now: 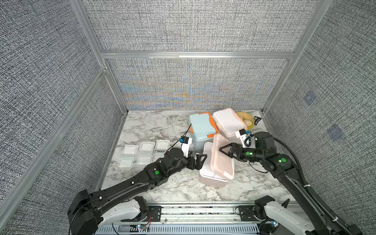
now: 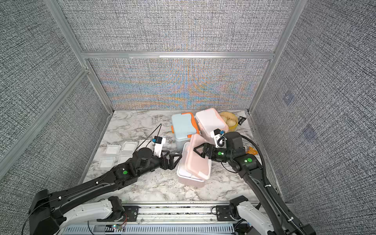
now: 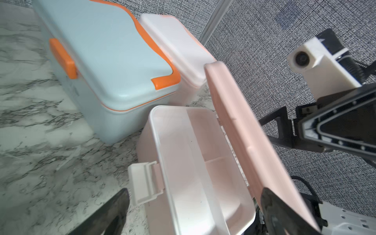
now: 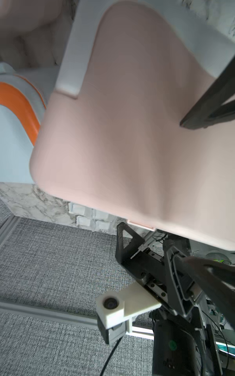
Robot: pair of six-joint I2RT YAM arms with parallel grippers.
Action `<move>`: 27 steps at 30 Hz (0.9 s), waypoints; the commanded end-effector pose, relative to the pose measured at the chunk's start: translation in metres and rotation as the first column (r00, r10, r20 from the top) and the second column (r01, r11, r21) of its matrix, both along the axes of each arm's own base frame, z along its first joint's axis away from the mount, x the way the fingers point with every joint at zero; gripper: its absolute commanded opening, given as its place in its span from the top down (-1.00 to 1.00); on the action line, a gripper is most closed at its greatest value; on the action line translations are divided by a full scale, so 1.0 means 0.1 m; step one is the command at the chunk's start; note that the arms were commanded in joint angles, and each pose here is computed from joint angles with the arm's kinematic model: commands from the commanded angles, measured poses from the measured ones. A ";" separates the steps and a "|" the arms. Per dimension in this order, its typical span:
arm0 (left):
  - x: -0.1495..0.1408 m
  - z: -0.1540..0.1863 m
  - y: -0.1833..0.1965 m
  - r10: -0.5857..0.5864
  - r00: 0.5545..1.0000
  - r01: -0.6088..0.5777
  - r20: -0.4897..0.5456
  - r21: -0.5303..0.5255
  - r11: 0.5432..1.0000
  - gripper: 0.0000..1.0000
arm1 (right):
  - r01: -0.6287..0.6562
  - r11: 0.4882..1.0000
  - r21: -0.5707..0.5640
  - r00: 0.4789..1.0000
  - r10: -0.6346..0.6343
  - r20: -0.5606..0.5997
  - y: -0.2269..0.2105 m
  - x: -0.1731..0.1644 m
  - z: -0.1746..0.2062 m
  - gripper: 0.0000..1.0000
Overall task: Open first aid kits and take out gauze
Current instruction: Close the lid of the first aid kit, then adjust the first aid kit at the center of the board.
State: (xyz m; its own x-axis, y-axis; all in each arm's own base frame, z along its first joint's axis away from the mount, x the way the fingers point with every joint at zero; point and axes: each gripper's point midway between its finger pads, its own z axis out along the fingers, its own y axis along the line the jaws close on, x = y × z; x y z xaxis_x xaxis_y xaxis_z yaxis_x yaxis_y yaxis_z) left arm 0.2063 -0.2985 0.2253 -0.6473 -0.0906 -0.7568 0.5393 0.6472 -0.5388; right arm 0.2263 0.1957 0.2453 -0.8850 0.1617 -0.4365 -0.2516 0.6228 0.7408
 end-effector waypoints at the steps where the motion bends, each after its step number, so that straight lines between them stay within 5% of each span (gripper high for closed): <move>1: -0.03 -0.03 0.11 0.009 1.000 -0.009 -0.003 0.004 1.000 -1.00 | -0.018 0.998 -0.063 0.999 0.020 0.030 0.08 0.05 -0.05 -0.98; 11: -0.33 -0.15 0.02 -0.144 0.986 0.139 -0.089 -0.059 0.989 -1.00 | 0.087 0.959 -0.271 0.996 -0.074 0.057 -0.29 -0.02 -0.22 -0.98; 20: -0.63 -0.36 -0.23 -0.327 0.923 0.307 -0.200 -0.126 0.943 -1.00 | 0.070 0.962 -0.265 0.997 -0.071 0.007 -0.30 -0.14 -0.60 -0.83; 27: -0.65 -0.42 -0.40 -0.363 0.907 0.337 -0.213 -0.150 0.930 -1.00 | 0.062 0.962 -0.267 0.997 -0.071 -0.024 -0.25 -0.06 -0.73 -0.60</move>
State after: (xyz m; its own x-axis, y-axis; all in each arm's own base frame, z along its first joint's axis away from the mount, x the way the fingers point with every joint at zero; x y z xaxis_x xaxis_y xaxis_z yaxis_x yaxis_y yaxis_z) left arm 0.1425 -0.3285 0.1709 -0.8191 0.1134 -0.5623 0.5500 0.4336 -0.7138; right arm 0.2128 0.1645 0.1666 -0.9012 0.0949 -0.4229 -0.1640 0.8285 0.5355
